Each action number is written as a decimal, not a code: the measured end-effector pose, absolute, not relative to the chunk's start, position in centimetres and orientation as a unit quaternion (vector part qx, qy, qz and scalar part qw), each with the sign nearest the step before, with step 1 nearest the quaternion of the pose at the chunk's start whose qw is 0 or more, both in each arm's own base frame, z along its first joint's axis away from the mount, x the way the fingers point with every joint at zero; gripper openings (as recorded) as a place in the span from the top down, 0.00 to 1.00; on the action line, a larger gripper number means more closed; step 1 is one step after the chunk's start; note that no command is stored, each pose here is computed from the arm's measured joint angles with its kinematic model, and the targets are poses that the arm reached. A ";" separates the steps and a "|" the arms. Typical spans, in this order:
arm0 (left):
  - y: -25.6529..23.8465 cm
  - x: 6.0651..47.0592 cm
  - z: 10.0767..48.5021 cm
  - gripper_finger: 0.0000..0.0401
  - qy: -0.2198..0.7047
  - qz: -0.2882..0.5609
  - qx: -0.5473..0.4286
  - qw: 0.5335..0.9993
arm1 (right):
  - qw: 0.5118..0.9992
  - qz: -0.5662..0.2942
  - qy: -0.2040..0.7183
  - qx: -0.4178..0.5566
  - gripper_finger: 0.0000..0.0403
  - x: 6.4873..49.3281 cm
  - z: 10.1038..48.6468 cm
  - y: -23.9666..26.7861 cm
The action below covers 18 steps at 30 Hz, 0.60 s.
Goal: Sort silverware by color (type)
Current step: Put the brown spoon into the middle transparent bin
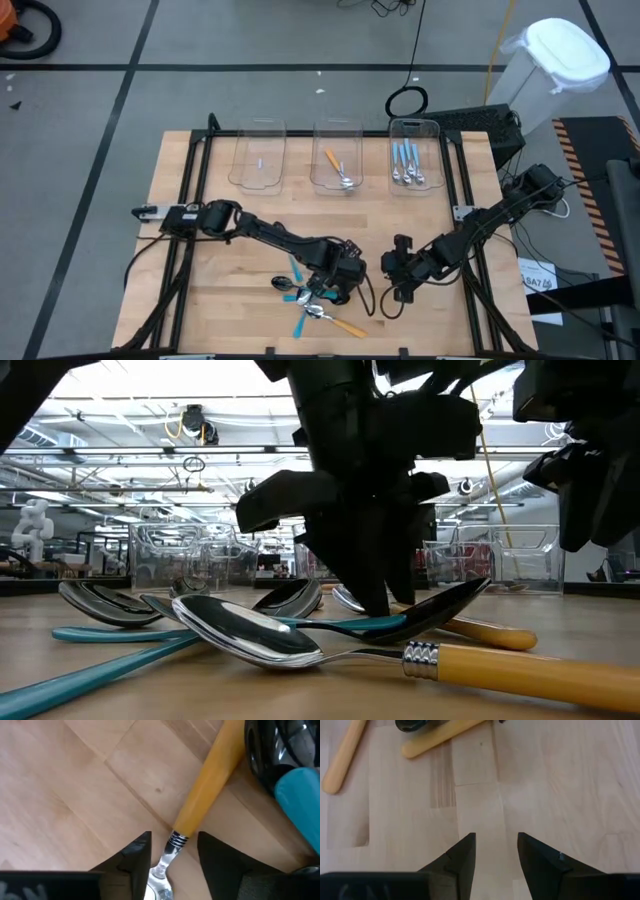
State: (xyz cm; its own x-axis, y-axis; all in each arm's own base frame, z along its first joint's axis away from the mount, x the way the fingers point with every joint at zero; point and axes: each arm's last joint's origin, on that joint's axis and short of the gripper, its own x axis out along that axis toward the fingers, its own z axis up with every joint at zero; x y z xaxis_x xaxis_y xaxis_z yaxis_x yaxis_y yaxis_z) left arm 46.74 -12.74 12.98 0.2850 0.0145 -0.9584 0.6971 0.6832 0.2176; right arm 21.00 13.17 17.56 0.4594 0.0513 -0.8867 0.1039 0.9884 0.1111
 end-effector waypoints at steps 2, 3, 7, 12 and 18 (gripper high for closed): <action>-12.4 46.8 12.9 0.65 0.553 -0.239 0.308 0.736 | 0.851 -0.016 0.520 0.074 0.65 21.0 17.5 13.2; -12.3 46.8 12.9 0.68 0.554 -0.245 0.301 0.737 | 0.851 -0.016 0.520 0.075 0.65 21.0 17.6 13.2; -12.1 46.8 12.8 0.79 0.552 -0.265 0.288 0.736 | 0.850 -0.021 0.520 0.083 0.65 21.0 17.6 13.2; -12.1 46.8 12.8 0.87 0.551 -0.269 0.294 0.734 | 0.850 -0.019 0.520 0.079 0.65 21.0 17.5 13.2; -12.1 46.8 12.8 0.90 0.552 -0.261 0.291 0.737 | 0.850 -0.019 0.520 0.079 0.65 21.0 17.6 13.2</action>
State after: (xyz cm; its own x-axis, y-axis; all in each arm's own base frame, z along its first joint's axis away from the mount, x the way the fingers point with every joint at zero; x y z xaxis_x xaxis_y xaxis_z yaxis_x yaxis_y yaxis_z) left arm 46.82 -12.10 12.77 0.2548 -0.0637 -0.9649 0.7057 0.6945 0.1404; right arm 20.99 13.16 17.55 0.4583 0.0502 -0.8874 0.1133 0.9870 0.1144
